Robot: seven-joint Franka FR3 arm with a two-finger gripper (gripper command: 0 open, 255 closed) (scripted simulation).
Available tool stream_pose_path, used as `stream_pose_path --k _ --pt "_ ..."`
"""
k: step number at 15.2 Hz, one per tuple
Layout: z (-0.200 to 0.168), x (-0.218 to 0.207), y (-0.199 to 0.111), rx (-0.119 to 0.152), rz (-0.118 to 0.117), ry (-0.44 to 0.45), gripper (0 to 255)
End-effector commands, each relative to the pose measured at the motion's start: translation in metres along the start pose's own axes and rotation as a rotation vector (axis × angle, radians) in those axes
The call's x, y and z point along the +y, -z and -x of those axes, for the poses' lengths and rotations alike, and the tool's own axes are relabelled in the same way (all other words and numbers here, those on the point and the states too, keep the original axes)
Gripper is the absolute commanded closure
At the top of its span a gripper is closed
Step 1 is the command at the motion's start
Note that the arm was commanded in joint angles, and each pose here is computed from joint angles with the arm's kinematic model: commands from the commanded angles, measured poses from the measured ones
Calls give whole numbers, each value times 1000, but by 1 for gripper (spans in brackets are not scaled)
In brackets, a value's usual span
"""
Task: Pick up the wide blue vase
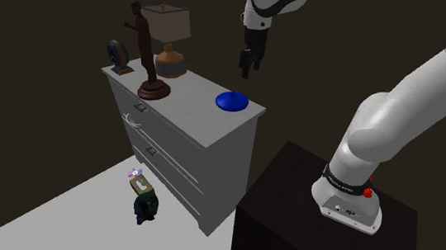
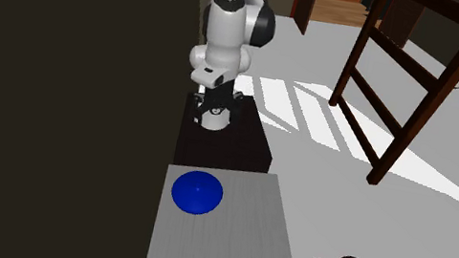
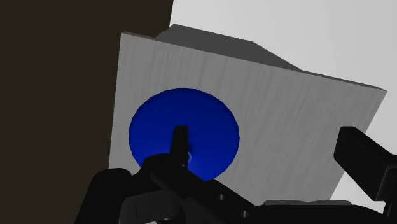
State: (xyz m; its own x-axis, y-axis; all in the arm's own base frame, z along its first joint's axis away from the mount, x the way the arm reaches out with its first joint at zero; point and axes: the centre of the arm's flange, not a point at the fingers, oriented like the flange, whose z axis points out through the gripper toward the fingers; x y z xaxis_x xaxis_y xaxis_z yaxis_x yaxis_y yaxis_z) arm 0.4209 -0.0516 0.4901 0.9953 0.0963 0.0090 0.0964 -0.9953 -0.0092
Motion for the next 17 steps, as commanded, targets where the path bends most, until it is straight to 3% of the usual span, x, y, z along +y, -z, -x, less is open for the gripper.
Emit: stream_pose_path --k 1,11,17 --pt "-21 9 -20 7 1 8 0" --pt "-108 55 -98 29 3 45 0" --pt "-107 56 -129 29 3 45 0"
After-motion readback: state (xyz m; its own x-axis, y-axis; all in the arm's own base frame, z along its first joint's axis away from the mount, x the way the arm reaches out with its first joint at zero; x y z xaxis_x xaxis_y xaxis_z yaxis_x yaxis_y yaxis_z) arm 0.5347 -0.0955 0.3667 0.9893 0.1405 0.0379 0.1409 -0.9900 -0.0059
